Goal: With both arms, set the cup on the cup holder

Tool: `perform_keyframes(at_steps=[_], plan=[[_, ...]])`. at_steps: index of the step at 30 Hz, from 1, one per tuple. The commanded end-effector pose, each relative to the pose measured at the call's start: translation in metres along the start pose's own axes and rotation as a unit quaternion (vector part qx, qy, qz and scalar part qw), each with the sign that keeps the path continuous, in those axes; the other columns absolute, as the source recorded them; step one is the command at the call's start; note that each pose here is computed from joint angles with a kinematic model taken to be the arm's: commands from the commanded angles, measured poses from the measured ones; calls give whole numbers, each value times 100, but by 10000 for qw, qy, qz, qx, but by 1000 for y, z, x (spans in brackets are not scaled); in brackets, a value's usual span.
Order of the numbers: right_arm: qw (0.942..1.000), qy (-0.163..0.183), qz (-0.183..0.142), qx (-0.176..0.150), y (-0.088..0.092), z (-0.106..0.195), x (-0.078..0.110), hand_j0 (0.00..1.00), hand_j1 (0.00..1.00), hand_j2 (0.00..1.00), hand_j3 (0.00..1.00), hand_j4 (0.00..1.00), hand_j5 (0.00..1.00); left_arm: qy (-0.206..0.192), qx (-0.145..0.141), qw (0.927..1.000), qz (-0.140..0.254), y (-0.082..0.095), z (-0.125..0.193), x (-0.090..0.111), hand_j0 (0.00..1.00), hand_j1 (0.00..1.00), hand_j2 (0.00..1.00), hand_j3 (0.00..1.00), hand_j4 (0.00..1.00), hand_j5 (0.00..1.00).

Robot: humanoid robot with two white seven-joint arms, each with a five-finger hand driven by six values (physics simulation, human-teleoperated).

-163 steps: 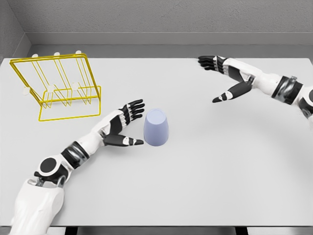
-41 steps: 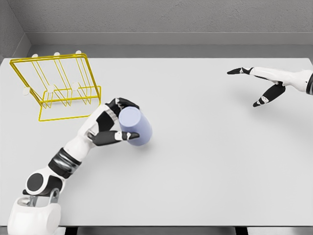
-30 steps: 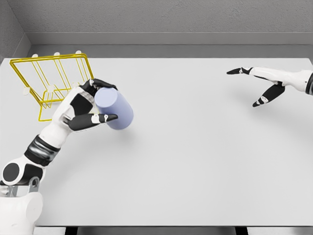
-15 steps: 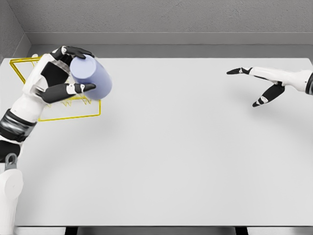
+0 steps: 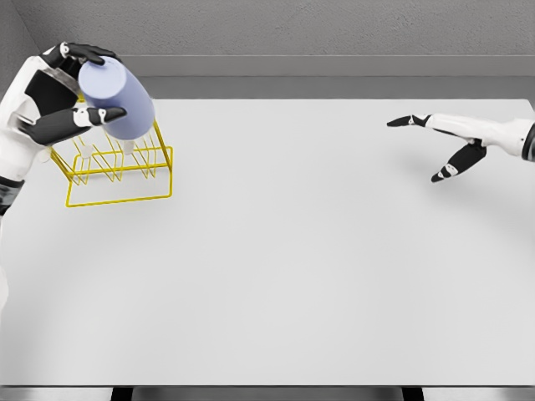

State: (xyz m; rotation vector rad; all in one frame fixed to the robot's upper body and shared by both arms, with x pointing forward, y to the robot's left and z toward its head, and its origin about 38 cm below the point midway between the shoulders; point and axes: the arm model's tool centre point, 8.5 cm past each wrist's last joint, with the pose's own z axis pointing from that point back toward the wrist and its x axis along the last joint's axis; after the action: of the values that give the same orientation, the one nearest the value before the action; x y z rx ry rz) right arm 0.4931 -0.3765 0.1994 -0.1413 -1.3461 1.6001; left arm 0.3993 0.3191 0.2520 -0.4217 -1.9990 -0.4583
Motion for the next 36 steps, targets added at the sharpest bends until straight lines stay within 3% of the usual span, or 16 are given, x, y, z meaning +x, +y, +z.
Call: perform_keyframes(at_steps=[1,7,26,30,36], plan=[[10000,-10,-22,-39,-2,0,1,100,100,100,100,100,100,127,79,9999,55,7,4,-7,46,46,46,46,46,46],[10000,-7,-28,-26,-1,0,0,100,100,100,100,100,100,300,181,9993,155,17,4,-20,46,46,46,46,46,46],[10000,-15,-29,-17,0,-1,1,100,100,100,100,100,100,576,264,9976,278,18,14,-40,47,47,47,47,47,47],[10000,-33,-36,-27,0,-2,1,100,100,100,100,100,100,593,260,9975,288,17,14,-41,85,85,85,85,85,85],[10000,-33,-36,-27,0,-2,1,100,100,100,100,100,100,604,261,9974,285,17,15,-41,89,89,89,89,89,89]])
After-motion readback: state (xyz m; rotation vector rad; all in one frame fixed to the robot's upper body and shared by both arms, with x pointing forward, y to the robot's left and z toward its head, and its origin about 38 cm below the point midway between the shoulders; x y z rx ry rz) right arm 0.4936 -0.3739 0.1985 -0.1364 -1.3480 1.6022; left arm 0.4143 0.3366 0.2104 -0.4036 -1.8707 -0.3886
